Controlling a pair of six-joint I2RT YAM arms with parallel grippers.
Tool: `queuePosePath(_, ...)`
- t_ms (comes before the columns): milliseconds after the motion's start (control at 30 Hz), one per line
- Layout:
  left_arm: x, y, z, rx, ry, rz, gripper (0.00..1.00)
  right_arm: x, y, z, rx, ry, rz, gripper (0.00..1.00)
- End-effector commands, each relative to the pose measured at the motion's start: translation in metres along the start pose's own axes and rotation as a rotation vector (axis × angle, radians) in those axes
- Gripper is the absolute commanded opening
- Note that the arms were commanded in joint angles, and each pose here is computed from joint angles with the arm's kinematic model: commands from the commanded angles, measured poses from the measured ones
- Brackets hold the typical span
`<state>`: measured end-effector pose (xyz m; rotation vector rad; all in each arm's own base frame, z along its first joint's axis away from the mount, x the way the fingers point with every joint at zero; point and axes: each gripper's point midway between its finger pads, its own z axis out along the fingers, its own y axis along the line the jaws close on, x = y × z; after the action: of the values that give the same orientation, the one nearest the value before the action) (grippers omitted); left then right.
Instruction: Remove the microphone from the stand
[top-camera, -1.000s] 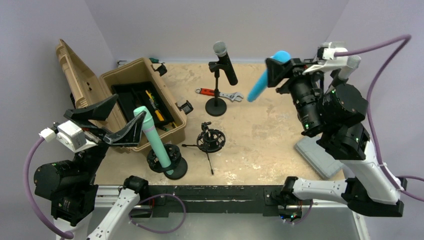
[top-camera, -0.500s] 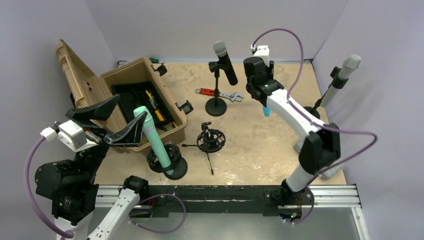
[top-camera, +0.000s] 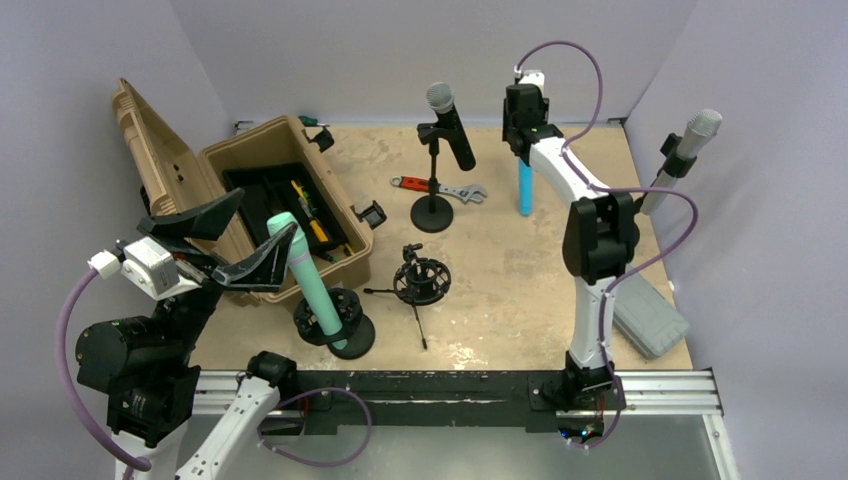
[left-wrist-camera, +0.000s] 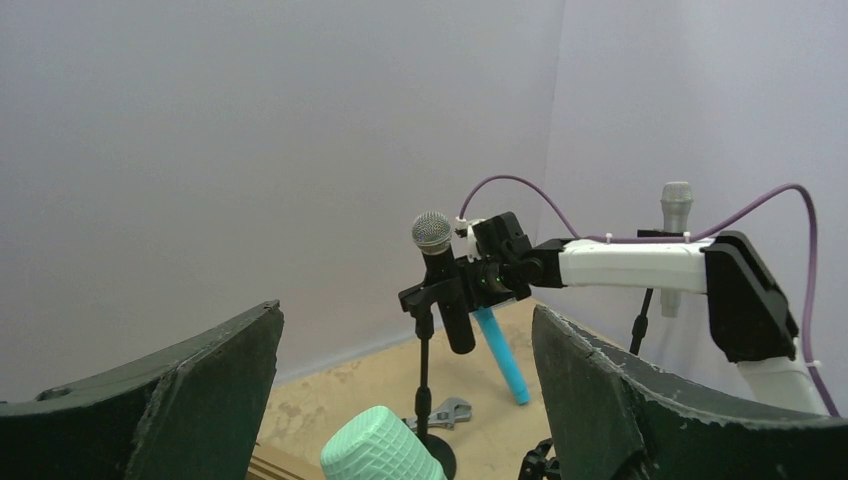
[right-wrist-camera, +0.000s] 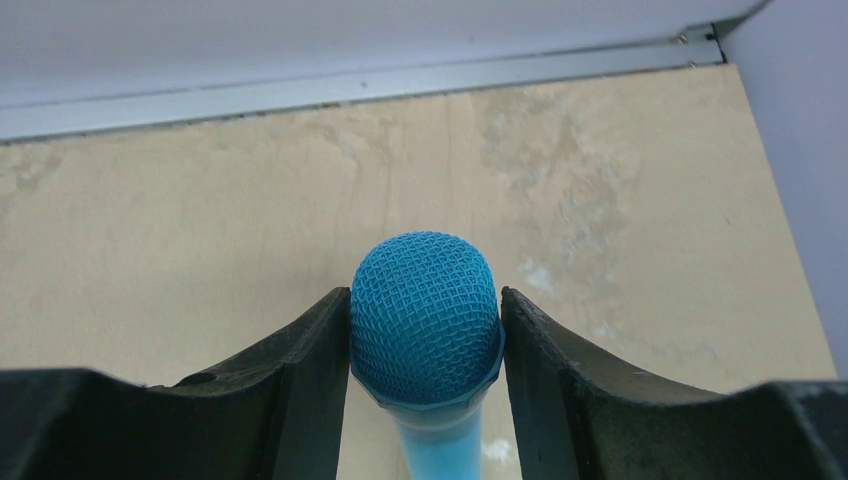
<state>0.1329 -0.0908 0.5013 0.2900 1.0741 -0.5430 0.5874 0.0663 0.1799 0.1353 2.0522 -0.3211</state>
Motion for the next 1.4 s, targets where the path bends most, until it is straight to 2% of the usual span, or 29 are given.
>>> queuePosePath(0, -0.011, -0.004, 0.0, 0.014, -0.042, -0.008, 0.91, -0.038, 0.015, 0.027, -0.102, -0.081, 0.027, 0.0)
queuePosePath(300, -0.013, -0.008, -0.001, 0.03, -0.045, -0.017, 0.91, -0.021, 0.045, 0.083, -0.13, -0.067, 0.034, 0.0)
queuePosePath(767, -0.007, -0.004, 0.005, 0.018, -0.026, -0.026, 0.91, 0.022, 0.059, 0.113, -0.136, -0.021, 0.002, 0.0)
queuePosePath(1033, -0.005, -0.003, 0.008, 0.016, -0.018, -0.028, 0.91, 0.03, 0.066, 0.115, -0.17, 0.005, 0.004, 0.25)
queuePosePath(1133, -0.005, -0.003, 0.007, 0.016, -0.021, -0.028, 0.91, 0.032, 0.067, 0.115, -0.177, 0.01, 0.001, 0.39)
queuePosePath(1167, -0.004, -0.003, 0.007, 0.016, -0.019, -0.028, 0.91, 0.032, 0.068, 0.114, -0.182, 0.011, 0.0, 0.47)
queuePosePath(1233, -0.003, -0.002, 0.008, 0.014, -0.017, -0.029, 0.91, 0.032, 0.069, 0.115, -0.186, 0.013, -0.002, 0.55)
queuePosePath(1300, -0.002, -0.002, 0.009, 0.012, -0.014, -0.03, 0.91, 0.032, 0.069, 0.115, -0.185, 0.014, -0.003, 0.68)
queuePosePath(1367, -0.002, -0.001, 0.009, 0.011, -0.013, -0.031, 0.91, 0.032, 0.068, 0.115, -0.183, 0.015, -0.006, 0.74)
